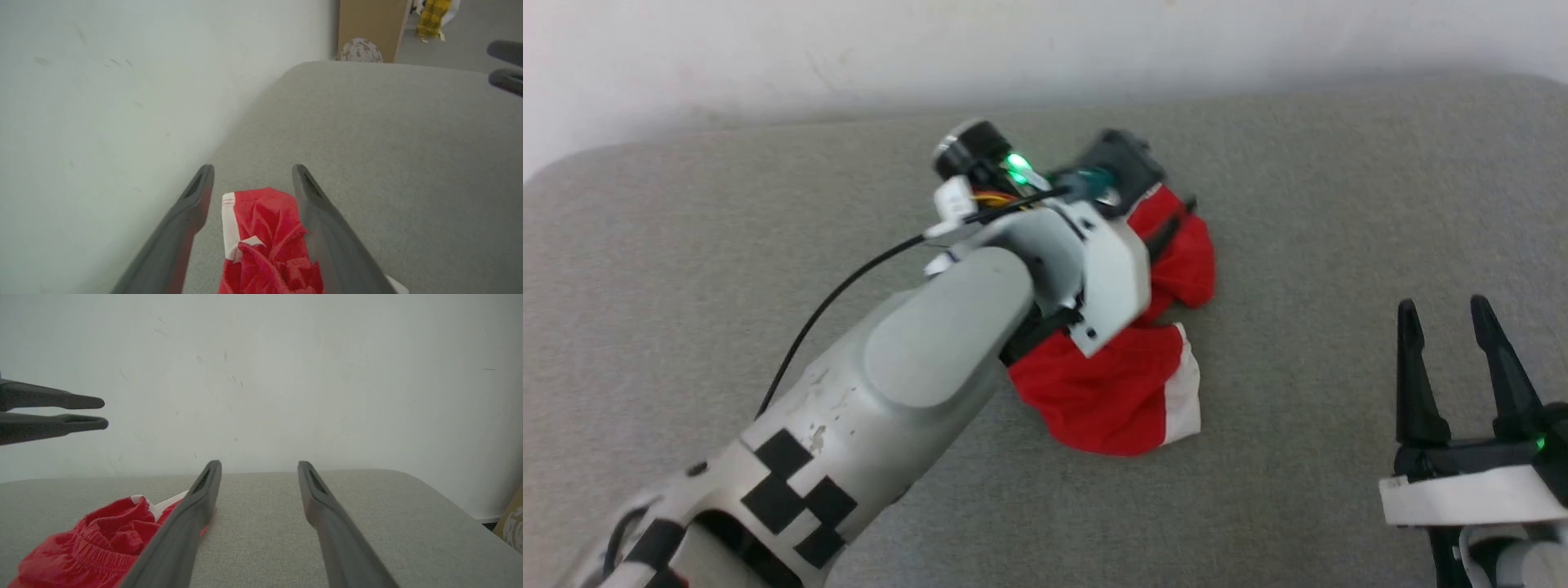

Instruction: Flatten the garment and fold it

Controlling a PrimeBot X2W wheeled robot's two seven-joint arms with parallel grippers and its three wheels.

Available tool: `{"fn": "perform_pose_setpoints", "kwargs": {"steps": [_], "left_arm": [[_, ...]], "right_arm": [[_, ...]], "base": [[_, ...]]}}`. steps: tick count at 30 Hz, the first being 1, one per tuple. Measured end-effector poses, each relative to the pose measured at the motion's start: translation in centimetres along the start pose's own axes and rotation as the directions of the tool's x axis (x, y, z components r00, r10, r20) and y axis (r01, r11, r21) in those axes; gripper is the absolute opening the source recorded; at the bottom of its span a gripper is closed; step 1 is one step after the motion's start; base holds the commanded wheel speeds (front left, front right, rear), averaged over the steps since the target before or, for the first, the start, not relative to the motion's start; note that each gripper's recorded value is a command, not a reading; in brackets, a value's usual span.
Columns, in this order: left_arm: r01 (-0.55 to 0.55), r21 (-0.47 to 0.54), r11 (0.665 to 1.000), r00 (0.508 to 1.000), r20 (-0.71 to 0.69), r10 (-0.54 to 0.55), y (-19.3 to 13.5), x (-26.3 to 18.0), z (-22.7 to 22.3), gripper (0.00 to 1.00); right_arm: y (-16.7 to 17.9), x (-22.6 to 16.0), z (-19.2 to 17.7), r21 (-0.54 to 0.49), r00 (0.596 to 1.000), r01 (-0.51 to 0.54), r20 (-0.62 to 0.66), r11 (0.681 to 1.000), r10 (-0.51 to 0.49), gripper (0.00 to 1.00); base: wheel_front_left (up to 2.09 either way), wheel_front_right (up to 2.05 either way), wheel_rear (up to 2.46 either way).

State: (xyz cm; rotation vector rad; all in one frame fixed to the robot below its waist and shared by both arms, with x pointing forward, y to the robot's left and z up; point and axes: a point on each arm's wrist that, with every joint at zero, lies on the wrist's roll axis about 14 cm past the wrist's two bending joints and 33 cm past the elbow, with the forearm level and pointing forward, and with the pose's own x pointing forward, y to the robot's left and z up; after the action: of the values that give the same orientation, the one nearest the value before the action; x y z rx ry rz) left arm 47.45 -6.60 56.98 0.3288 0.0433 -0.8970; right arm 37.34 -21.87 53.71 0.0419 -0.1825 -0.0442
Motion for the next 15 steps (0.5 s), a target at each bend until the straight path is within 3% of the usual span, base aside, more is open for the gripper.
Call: {"fn": "perform_pose_setpoints", "kwargs": {"steps": [5,8,15], "left_arm": [[0.226,0.031,0.974,0.943,-0.258,-0.21,-4.3,1.8,-4.6,1.0],[0.294,-0.018,0.956,0.883,-0.377,-0.279,-5.5,2.2,-6.7,1.0],[0.464,-0.065,0.884,0.652,-0.651,-0.39,-10.1,-0.1,-12.8,1.0]], "right_arm": [[-0.8,0.8,-0.3,0.004,1.0,0.026,-0.002,1.0,-0.026,1.0],[-1.4,0.9,-0.8,0.007,0.999,0.046,-0.016,0.999,-0.045,1.0],[-2.7,1.3,-2.0,0.001,0.995,0.086,-0.049,0.996,-0.086,1.0]], "base": [[0.0,0.0,0.0],[0.0,0.0,0.0],[0.0,0.0,0.0]]}}
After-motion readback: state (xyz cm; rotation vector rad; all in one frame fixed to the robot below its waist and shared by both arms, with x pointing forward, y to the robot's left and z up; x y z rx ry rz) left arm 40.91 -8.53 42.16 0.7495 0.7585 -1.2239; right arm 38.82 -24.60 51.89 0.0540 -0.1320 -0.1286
